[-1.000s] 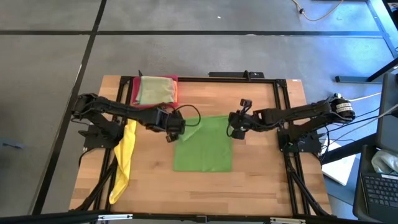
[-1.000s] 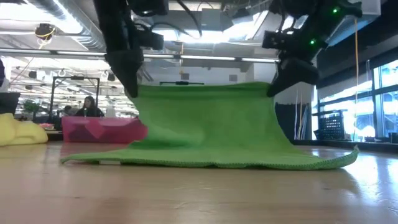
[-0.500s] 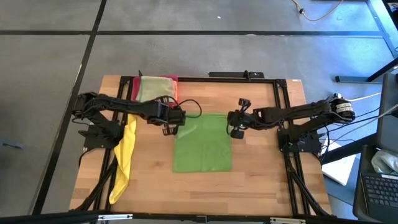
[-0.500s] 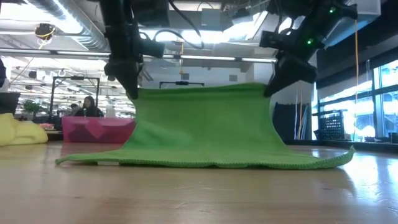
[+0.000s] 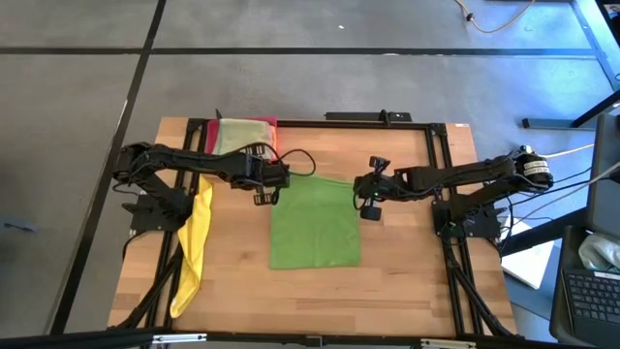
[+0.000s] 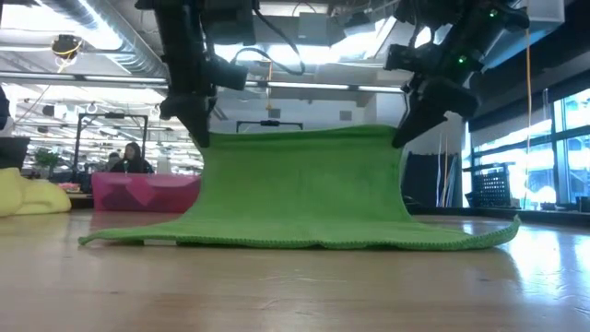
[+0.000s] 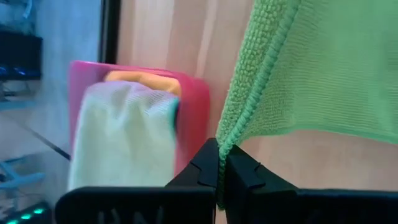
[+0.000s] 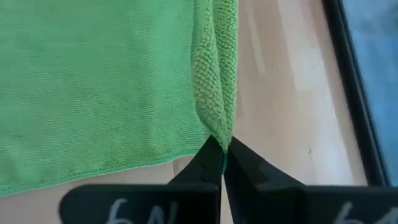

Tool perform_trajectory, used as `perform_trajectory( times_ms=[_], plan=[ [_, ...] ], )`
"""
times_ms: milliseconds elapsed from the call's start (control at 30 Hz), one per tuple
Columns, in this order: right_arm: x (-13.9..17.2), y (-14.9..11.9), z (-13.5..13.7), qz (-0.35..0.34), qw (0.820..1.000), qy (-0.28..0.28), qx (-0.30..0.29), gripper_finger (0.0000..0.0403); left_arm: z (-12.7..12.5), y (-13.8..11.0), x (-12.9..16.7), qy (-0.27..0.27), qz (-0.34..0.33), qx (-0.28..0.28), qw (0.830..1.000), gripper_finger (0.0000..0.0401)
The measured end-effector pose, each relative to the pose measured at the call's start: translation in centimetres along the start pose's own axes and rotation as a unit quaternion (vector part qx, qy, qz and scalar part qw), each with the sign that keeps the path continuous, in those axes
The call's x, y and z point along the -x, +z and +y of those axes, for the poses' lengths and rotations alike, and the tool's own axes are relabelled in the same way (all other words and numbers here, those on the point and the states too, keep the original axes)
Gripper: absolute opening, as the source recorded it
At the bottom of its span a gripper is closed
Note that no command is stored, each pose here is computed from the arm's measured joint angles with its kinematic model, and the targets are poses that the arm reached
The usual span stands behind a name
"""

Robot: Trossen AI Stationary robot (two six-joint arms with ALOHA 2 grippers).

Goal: Fold microfiber towels
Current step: Fold the green microfiber towel

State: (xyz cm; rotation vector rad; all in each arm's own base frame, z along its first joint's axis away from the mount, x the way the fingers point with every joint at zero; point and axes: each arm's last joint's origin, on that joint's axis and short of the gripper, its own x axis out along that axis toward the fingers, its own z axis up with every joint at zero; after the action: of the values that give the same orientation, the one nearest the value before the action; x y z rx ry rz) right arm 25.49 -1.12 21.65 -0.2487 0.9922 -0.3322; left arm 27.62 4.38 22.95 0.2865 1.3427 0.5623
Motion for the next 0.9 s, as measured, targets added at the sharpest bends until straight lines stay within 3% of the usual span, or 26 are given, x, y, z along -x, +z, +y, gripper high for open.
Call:
perform_trajectory(
  times_ms=[133, 300, 433, 633, 900],
  plan=[
    [0.0, -0.3, 0.3, 0.014, 0.999, 0.051, 0.005, 0.0010, -1.2, -0.1, 0.6, -0.031, -0.004, 0.023, 0.999, 0.0000],
    [0.0, -1.2, 1.3, 0.041, 0.990, 0.132, -0.021, 0.0010, -3.2, -0.3, 1.7, -0.107, 0.001, 0.085, 0.991, 0.0000],
    [0.1, -1.7, 2.6, 0.044, 0.981, 0.185, -0.032, 0.0010, -5.0, -0.6, 2.8, -0.123, -0.006, 0.098, 0.988, 0.0000],
    [1.0, -1.6, 4.9, 0.022, 0.976, 0.218, -0.009, 0.0010, -8.2, -1.4, 4.3, -0.170, 0.002, 0.103, 0.980, 0.0000],
    [1.5, -1.9, 6.9, 0.002, 0.970, 0.242, -0.015, 0.0010, -12.6, -2.3, 5.4, -0.186, 0.000, 0.070, 0.980, 0.0000]
  ],
)
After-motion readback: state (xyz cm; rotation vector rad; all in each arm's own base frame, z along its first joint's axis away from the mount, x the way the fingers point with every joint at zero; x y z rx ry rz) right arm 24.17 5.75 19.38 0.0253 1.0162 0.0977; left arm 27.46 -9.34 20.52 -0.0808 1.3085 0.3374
